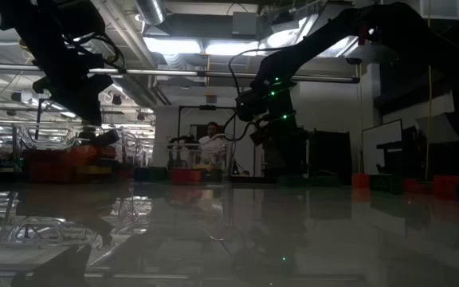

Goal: Sort blocks by size
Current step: Put the large green game piece into the left transparent bin

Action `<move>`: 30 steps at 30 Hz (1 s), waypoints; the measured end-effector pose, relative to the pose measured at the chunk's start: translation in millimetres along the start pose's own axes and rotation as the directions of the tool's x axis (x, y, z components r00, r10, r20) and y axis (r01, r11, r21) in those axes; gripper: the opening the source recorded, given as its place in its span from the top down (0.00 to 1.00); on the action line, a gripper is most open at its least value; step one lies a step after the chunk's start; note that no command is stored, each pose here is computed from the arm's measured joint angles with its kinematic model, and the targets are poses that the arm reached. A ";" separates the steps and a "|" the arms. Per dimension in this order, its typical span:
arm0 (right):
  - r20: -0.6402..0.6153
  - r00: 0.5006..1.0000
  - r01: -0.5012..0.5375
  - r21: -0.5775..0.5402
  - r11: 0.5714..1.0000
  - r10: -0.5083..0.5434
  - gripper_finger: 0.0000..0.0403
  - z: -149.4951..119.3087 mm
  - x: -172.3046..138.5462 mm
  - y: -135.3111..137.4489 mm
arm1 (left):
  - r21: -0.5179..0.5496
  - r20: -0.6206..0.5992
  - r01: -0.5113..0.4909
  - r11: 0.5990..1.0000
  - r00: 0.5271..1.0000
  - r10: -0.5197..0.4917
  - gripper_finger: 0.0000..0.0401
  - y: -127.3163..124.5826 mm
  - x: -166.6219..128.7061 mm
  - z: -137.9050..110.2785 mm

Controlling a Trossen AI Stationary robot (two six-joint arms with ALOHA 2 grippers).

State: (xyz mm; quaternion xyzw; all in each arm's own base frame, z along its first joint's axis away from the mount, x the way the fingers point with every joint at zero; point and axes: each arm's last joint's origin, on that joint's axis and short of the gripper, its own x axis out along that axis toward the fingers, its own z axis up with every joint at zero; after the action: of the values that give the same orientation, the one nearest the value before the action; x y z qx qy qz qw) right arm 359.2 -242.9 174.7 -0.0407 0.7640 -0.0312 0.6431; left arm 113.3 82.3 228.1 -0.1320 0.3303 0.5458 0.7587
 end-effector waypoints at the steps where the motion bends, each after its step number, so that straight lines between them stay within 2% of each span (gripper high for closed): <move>1: 0.003 1.000 -0.005 -0.013 1.000 0.005 0.49 0.0 -0.2 0.2 | 0.000 0.000 0.000 1.000 1.000 0.000 0.58 0.0 0.0 0.0; 10: -0.005 1.000 -0.021 -0.078 0.997 0.021 0.49 -1.2 11.2 4.2 | 0.000 0.000 0.000 1.000 1.000 0.000 0.58 0.0 0.0 0.0; 16: 0.018 0.999 0.038 -0.068 0.997 -0.037 0.49 1.5 19.0 2.9 | 0.000 0.000 0.000 1.000 1.000 0.000 0.58 0.0 0.0 0.0; 20: 0.066 0.997 -0.036 -0.068 0.997 0.040 0.57 4.1 23.1 5.1 | 0.000 0.000 0.000 1.000 1.000 0.000 0.58 -0.1 0.0 0.0; 25: 0.123 0.983 -0.130 -0.044 0.991 0.134 0.76 5.6 21.7 8.8 | 0.000 0.000 0.001 1.000 1.000 -0.001 0.58 -0.1 0.0 0.0; 30: 0.120 0.968 -0.227 0.049 0.973 0.220 0.78 3.8 20.7 14.7 | -0.003 0.000 0.001 1.000 1.000 -0.001 0.58 -0.1 0.0 0.0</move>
State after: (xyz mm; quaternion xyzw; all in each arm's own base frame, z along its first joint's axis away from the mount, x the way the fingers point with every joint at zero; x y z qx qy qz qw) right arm 359.1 -230.4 152.2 0.0640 0.7244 0.0198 0.6861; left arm 113.4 82.3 228.1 -0.1331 0.3293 0.5460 0.7588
